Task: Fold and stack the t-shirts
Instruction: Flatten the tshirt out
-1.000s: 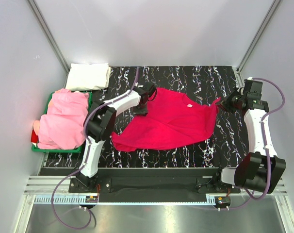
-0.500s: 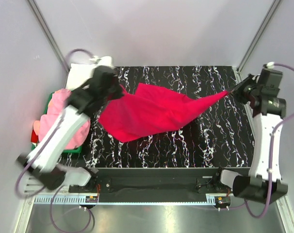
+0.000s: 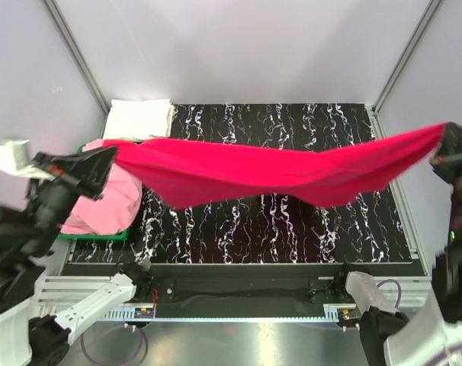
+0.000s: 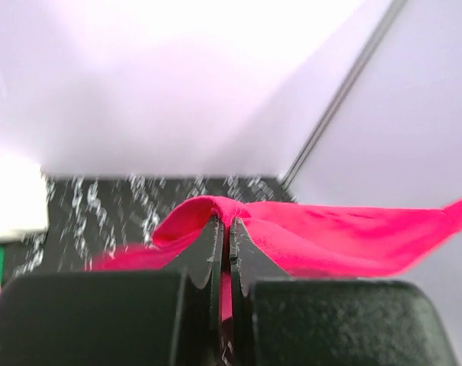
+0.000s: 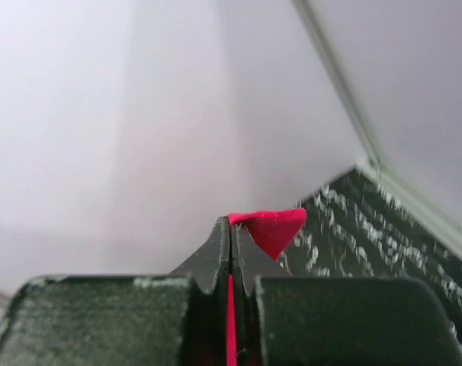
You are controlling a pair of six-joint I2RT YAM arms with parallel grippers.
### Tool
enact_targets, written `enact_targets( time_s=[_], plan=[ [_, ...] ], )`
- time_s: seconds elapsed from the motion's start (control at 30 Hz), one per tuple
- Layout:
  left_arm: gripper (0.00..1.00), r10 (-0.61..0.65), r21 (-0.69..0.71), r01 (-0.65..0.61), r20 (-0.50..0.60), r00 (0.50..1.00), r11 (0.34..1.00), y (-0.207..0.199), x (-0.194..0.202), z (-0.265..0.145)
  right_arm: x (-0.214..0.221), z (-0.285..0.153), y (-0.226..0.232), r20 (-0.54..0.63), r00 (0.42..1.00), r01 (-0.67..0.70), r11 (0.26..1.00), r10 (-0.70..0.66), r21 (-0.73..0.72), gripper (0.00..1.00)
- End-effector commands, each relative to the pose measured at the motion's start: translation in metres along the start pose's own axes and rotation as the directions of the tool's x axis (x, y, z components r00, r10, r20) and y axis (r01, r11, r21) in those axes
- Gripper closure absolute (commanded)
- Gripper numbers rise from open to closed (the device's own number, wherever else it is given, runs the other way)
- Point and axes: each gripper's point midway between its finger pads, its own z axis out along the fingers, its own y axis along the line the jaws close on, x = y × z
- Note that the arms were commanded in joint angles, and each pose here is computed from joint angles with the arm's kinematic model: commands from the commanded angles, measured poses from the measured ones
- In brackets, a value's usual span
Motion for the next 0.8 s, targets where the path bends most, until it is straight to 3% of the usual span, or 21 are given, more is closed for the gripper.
enact_targets(
  time_s=[0.0, 0.1, 0.2, 0.3, 0.33, 0.4, 0.43, 0.5, 0.53, 0.6, 0.63, 0.67, 0.7, 0.73, 0.77],
  plan=[
    [1.0, 0.022, 0.146, -0.05, 0.19, 0.982, 0.988, -0.027, -0.053, -0.03, -0.048, -0.032, -0.015, 0.195, 0.98, 0.03, 0.995, -0.048, 0.094, 1.0],
    [1.0, 0.04, 0.161, -0.081, 0.242, 0.969, 0.984, -0.031, -0.067, -0.034, -0.068, -0.037, 0.0, 0.267, 0.961, 0.063, 0.998, -0.065, 0.016, 1.0],
    [1.0, 0.065, 0.11, -0.096, 0.261, 0.963, 0.989, -0.028, -0.077, -0.017, -0.078, -0.012, 0.04, 0.309, 0.947, 0.136, 0.978, -0.083, -0.155, 1.0],
    [1.0, 0.098, 0.032, -0.109, 0.234, 0.967, 0.994, -0.022, -0.078, 0.019, -0.056, 0.039, 0.07, 0.234, 0.964, 0.191, 0.947, -0.13, -0.259, 1.0],
    [1.0, 0.107, -0.008, -0.108, 0.224, 0.969, 0.994, -0.017, -0.077, 0.03, -0.034, 0.079, 0.076, 0.168, 0.973, 0.2, 0.943, -0.159, -0.265, 1.0],
    [1.0, 0.148, -0.056, -0.14, 0.187, 0.971, 0.989, -0.013, -0.068, 0.066, -0.025, 0.109, 0.095, 0.152, 0.975, 0.204, 0.92, -0.161, -0.334, 1.0],
    [1.0, 0.16, -0.115, -0.141, 0.18, 0.971, 0.983, -0.004, -0.066, 0.077, 0.005, 0.148, 0.098, 0.079, 0.98, 0.2, 0.914, -0.184, -0.354, 1.0],
    [1.0, 0.206, -0.192, -0.179, 0.134, 0.969, 0.965, 0.013, -0.05, 0.116, 0.022, 0.178, 0.11, 0.039, 0.981, 0.188, 0.894, -0.189, -0.408, 1.0],
    [1.0, 0.208, -0.215, -0.181, 0.114, 0.971, 0.96, 0.022, -0.043, 0.129, 0.056, 0.218, 0.104, -0.042, 0.98, 0.163, 0.898, -0.197, -0.408, 1.0],
    [1.0, 0.188, -0.297, -0.161, 0.066, 0.98, 0.941, 0.064, -0.02, 0.165, 0.069, 0.245, 0.107, -0.089, 0.982, 0.103, 0.864, -0.168, -0.493, 1.0],
    [1.0, 0.172, -0.295, -0.154, 0.038, 0.984, 0.943, 0.076, -0.006, 0.178, 0.097, 0.273, 0.098, -0.184, 0.976, 0.012, 0.868, -0.118, -0.496, 0.99],
    [0.99, 0.152, -0.328, -0.149, -0.017, 0.988, 0.933, 0.098, 0.018, 0.197, 0.111, 0.286, 0.09, -0.221, 0.969, -0.019, 0.862, -0.109, -0.506, 0.47],
    [0.77, 0.125, -0.362, -0.134, -0.048, 0.991, 0.923, 0.124, 0.035, 0.207, 0.121, 0.298, 0.082, -0.248, 0.964, -0.042, 0.868, -0.094, -0.495, 0.09],
    [0.56, 0.108, -0.336, -0.137, -0.102, 0.989, 0.932, 0.131, 0.054, 0.218, 0.143, 0.319, 0.057, -0.301, 0.95, -0.058, 0.9, -0.082, -0.431, 0.01],
    [0.36, 0.068, -0.366, -0.134, -0.188, 0.98, 0.921, 0.153, 0.088, 0.235, 0.158, 0.33, 0.039, -0.327, 0.942, -0.055, 0.925, -0.078, -0.377, 0.0]
  ],
)
